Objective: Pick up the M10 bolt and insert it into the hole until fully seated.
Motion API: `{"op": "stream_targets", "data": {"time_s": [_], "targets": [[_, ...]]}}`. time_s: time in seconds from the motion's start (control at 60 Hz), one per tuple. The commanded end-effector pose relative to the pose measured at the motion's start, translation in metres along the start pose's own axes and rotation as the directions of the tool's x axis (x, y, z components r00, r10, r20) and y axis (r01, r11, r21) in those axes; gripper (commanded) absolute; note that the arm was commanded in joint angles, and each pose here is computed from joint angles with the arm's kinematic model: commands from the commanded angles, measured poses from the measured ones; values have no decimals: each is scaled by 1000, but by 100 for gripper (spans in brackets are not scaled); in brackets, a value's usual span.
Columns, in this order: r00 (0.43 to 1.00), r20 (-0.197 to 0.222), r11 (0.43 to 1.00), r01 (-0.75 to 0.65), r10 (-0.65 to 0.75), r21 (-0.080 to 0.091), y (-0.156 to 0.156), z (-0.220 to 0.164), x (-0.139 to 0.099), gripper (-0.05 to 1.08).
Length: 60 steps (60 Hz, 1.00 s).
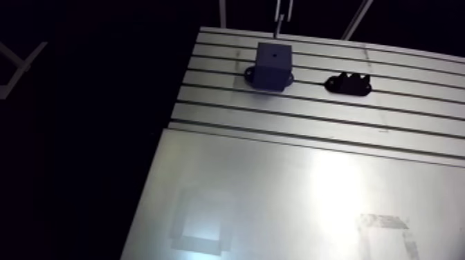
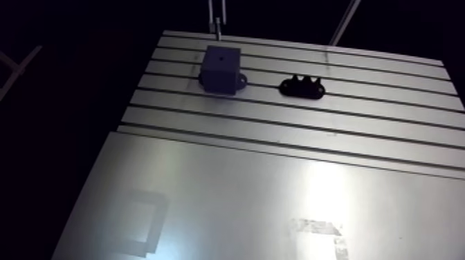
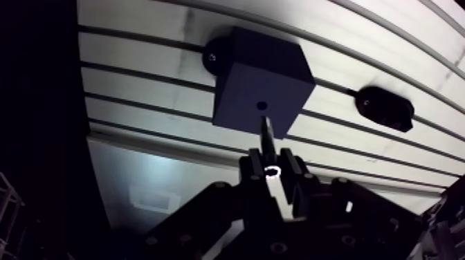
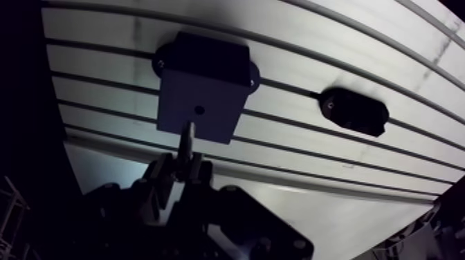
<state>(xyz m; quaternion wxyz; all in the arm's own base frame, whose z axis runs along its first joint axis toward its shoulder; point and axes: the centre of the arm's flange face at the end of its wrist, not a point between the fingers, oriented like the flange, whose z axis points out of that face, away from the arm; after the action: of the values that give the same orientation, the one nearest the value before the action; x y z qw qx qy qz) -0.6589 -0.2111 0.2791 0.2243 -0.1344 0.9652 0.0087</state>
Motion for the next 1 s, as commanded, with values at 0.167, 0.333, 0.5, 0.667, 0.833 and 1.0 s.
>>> {"op": "stream_targets", "data": {"time_s": [0.167, 0.333, 0.5, 0.667, 0.833, 1.0], "targets": [[1000, 12, 1000, 1, -1, 1, 0, 8, 4, 108], [999, 34, 1000, 1, -1, 5, 1, 15, 7, 108], [999, 35, 1000, 1, -1, 5, 1, 17, 8, 108], [999, 43, 1000, 1, -1, 7, 1, 20, 10, 108], [999, 49, 1000, 1, -1, 0, 2, 21, 10, 108], [999, 51, 1000, 2, -1, -8, 3, 20, 9, 108]]}}
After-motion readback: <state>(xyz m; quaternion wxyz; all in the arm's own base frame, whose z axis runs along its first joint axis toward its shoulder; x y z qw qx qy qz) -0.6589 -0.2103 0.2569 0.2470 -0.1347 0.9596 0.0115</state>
